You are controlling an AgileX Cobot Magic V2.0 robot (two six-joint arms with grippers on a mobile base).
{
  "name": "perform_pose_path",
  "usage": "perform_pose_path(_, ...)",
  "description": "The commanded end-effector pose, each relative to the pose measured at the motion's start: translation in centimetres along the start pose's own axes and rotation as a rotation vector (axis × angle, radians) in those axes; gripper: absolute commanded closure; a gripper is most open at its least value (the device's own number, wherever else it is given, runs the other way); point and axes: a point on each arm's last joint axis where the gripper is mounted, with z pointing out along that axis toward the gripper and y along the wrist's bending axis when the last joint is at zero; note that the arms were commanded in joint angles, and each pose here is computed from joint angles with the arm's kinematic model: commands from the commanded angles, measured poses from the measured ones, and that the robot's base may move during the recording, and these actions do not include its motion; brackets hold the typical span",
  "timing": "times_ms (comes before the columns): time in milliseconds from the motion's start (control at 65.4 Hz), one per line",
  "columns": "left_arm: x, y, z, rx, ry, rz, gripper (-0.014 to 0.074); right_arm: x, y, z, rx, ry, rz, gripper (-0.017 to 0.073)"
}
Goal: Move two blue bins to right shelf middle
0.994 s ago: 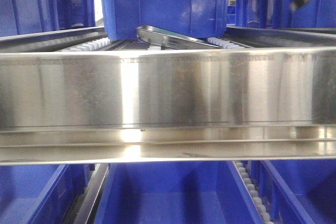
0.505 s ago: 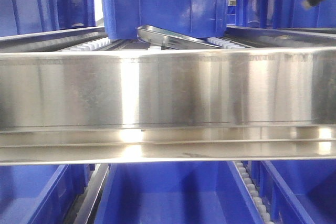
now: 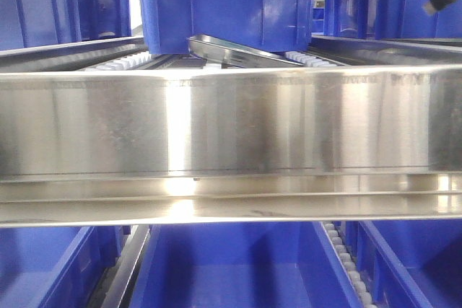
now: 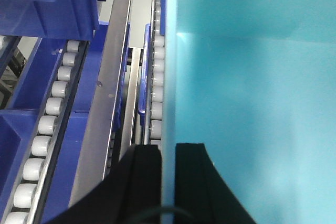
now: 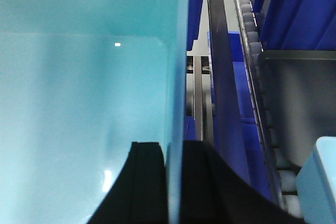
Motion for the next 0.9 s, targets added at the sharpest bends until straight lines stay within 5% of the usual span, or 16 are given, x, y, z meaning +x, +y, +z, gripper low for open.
perform_pose_path(0, -0.56, 0.14, -1.02, 0.014, -0.056, 0.000, 0.0705, -0.59, -0.33, -0.98, 0.009, -0.063, -0.013, 0.0721)
perform_pose_path(887, -0.57, 0.14, -1.02, 0.013, -0.057, 0.001, 0.0705, -0.59, -0.33, -0.98, 0.009, -0.063, -0.013, 0.0721)
